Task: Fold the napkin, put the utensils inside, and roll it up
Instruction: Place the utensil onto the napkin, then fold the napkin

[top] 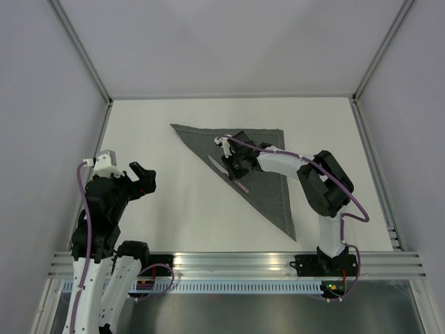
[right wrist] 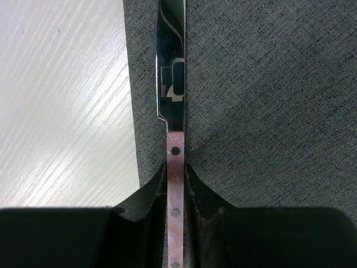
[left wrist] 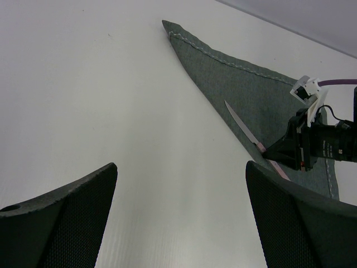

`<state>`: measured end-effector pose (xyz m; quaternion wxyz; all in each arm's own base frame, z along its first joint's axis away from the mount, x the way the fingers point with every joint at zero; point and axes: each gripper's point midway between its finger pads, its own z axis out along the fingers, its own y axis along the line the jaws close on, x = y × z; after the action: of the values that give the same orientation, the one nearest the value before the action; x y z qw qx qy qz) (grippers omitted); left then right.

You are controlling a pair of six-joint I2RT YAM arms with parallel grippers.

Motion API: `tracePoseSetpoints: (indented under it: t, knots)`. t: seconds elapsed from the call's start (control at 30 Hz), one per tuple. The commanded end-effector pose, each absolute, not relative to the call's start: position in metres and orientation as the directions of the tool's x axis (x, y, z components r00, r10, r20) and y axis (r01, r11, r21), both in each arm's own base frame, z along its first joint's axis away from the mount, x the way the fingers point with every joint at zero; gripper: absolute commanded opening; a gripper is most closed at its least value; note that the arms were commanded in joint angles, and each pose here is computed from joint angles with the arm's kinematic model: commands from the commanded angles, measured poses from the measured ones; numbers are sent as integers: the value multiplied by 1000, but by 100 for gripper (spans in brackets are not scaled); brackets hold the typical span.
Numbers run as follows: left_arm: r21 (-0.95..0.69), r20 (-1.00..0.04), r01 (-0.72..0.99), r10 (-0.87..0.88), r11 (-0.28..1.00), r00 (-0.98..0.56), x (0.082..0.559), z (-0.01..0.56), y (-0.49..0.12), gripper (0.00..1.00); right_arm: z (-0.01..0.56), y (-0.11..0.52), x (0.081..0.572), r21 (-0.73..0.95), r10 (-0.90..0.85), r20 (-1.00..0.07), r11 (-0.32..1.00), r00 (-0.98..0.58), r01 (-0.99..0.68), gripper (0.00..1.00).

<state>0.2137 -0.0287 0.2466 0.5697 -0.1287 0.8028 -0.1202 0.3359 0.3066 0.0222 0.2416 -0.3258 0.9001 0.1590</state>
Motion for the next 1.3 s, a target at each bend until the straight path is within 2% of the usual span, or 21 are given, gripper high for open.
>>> tracePoseSetpoints:
  t: [0.0, 0.13, 0.37, 0.57, 0.7, 0.9, 1.0, 1.07, 1.1, 1.13, 1.2, 1.23, 1.27]
  knots:
    - [-324, -894, -52, -324, 945, -311, 216, 248, -30, 100, 46, 319, 345, 134, -484, -587, 732, -649, -668, 23]
    - [-323, -895, -50, -323, 945, -308, 216, 249, -30, 100, 48, 320, 345, 141, -482, -586, 731, -651, -668, 32]
    - [-324, -894, -48, -322, 945, -311, 216, 248, -30, 100, 51, 322, 345, 145, -480, -588, 729, -651, -669, 35]
    - [-341, -885, 18, -315, 940, -343, 221, 250, -44, 100, 89, 322, 358, 106, -459, -651, 734, -604, -671, 40]
    - [-419, -857, 86, -362, 904, -367, 231, 258, -64, 100, 132, 312, 374, 126, -395, -704, 748, -590, -652, 42]
    - [-484, -859, 236, -407, 843, -311, 249, 281, -94, 100, 188, 240, 408, 213, -209, -748, 824, -630, -526, 43]
    - [-467, -876, 347, -374, 813, -303, 254, 288, -129, 100, 200, 171, 424, 258, -86, -744, 877, -662, -404, 43]
    - [-407, -905, 355, -319, 841, -282, 267, 287, -147, 100, 204, 145, 420, 282, -42, -733, 890, -678, -359, 43]
    - [-379, -916, 431, -267, 819, -299, 256, 286, -178, 100, 200, 122, 422, 290, -6, -722, 905, -692, -310, 44]
    - [-313, -934, 407, -200, 858, -297, 266, 272, -187, 100, 198, 110, 420, 292, 7, -713, 912, -701, -289, 44]
    - [-250, -958, 512, -133, 822, -254, 248, 273, -230, 100, 198, 84, 418, 298, 43, -709, 923, -704, -244, 45]
    - [-167, -969, 519, -43, 838, -242, 248, 250, -239, 100, 196, 76, 415, 288, 35, -703, 927, -710, -239, 45]
    - [-160, -981, 596, -60, 787, -184, 233, 261, -267, 100, 194, 70, 414, 283, 36, -700, 931, -713, -230, 45]
